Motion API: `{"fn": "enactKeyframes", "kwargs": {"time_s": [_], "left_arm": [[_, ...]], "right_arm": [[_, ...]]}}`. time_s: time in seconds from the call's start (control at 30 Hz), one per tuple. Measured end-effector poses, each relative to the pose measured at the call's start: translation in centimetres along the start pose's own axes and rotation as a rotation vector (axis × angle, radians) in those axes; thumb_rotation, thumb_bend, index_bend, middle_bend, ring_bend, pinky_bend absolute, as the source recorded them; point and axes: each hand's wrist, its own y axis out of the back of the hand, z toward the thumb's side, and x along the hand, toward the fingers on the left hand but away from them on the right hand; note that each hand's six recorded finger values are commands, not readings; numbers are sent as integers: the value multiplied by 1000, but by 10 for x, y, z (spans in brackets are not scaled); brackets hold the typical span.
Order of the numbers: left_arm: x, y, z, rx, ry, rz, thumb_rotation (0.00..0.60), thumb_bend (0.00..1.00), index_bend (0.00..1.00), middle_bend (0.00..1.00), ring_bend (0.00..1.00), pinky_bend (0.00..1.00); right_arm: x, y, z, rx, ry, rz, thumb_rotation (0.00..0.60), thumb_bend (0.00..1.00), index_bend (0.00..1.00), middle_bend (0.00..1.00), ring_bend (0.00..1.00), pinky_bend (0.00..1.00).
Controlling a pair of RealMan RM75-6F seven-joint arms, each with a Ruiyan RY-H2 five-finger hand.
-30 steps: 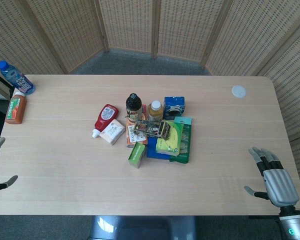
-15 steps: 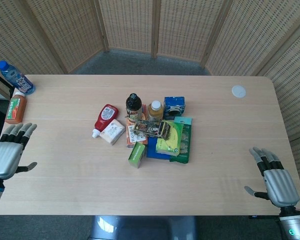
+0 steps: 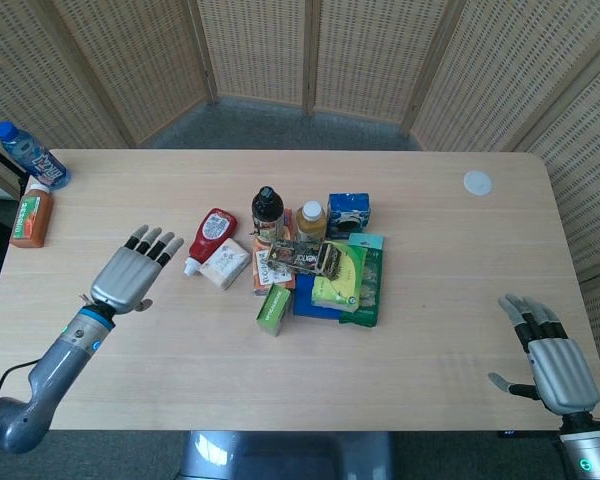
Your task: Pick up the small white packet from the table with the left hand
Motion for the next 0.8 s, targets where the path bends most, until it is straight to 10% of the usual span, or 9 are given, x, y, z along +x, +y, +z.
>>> {"fn": "enactKeyframes", "kwargs": {"time_s": [0.8], "left_arm": [[110,-41,76,68,13,-144,600,0,0,0,0,0]], "right_arm": [[-4,3,-7,-38,-5,9,582,0,0,0,0,0]]}}
